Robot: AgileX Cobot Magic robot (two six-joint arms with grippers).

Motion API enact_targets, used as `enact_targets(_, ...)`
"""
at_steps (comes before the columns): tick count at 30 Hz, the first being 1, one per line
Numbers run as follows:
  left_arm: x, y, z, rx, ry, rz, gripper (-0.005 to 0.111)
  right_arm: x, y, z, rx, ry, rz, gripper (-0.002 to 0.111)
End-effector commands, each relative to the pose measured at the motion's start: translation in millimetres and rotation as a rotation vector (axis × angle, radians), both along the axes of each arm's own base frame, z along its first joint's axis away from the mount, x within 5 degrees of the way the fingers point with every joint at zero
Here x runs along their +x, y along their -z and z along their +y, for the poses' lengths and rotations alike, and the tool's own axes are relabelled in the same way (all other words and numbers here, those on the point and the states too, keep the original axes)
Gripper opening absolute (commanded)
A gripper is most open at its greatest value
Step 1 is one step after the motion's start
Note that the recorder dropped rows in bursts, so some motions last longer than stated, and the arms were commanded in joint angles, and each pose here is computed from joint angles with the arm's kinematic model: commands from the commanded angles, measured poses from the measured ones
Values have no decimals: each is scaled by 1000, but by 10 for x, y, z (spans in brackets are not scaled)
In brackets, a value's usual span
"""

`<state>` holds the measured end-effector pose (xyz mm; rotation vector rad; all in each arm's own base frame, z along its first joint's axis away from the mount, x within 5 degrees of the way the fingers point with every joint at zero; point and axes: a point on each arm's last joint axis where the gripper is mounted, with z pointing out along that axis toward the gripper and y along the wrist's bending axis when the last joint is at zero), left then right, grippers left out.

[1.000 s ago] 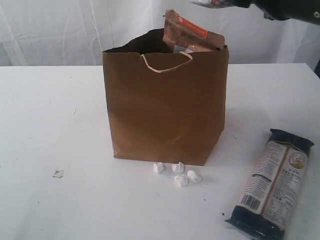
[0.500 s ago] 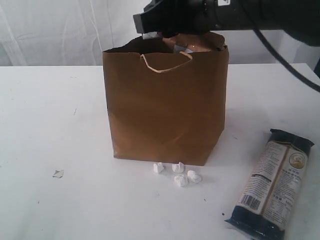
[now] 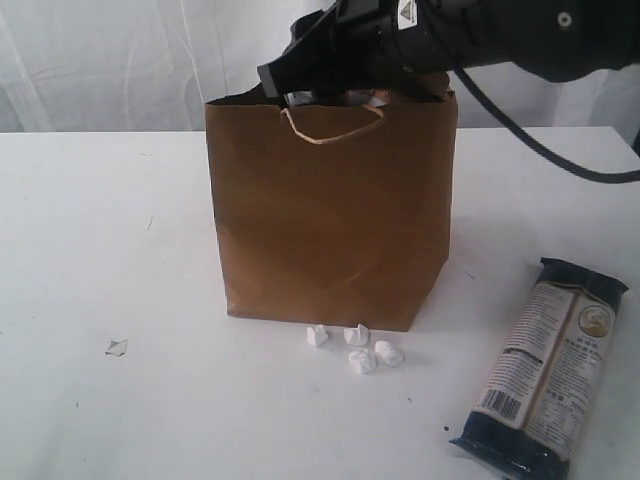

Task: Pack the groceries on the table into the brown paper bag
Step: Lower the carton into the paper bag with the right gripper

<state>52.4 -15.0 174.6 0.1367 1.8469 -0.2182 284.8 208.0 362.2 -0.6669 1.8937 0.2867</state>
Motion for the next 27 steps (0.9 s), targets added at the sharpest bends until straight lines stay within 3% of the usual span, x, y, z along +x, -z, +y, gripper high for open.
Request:
enact_targets(1,-3,11,-1,-3,-1,4,53,65,-45,70,6,-17,-39,0)
enact_targets(5,-3,11,-1,-3,-1,4,53,71,-69,75,11,-16,-44,8)
enact_targets(8,-3,11,-1,-3,-1,4,53,71,-70,75,12,-17,-46,38)
enact_targets(10,-3,11,-1,-3,-1,4,53,71,-70,75,12,-17,-46,46)
enact_targets(15,-3,11,-1,-3,-1,4,53,71,-70,75,12,-17,-46,47)
enact_targets(21,-3,11,-1,-3,-1,4,53,72,-79,78,20,-17,-46,67)
enact_targets(27,-3,11,-1,-3,-1,4,53,71,-76,76,17,-16,-44,68)
